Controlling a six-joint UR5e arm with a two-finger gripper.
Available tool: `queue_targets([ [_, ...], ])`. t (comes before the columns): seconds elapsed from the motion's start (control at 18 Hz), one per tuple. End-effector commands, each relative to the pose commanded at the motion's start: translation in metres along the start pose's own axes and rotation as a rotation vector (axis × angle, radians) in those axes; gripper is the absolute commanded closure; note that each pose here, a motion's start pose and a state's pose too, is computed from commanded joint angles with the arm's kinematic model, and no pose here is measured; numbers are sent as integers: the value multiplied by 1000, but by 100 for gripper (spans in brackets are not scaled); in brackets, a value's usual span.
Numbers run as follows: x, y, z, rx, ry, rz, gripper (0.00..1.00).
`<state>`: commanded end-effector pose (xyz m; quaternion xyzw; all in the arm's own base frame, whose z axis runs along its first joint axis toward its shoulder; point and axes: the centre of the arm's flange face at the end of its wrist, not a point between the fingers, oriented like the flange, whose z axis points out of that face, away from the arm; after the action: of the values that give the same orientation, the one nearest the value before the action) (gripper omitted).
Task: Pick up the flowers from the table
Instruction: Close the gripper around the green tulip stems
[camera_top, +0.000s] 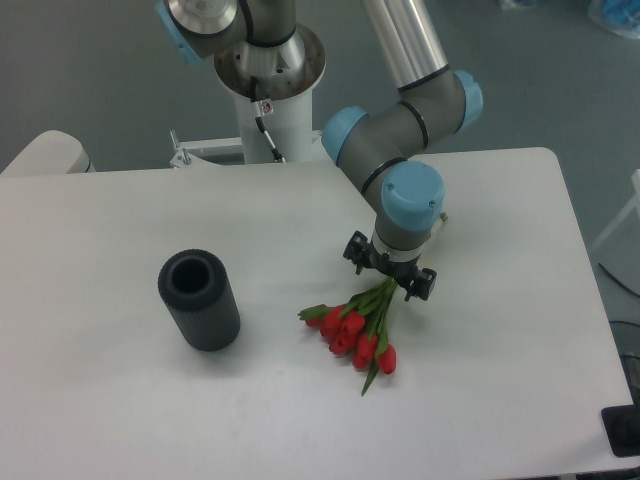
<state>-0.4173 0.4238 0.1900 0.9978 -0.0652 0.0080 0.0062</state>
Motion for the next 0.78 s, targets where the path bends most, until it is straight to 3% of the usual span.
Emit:
queue_targets([
  [0.78,9,-11,14,2,-4,20,0],
])
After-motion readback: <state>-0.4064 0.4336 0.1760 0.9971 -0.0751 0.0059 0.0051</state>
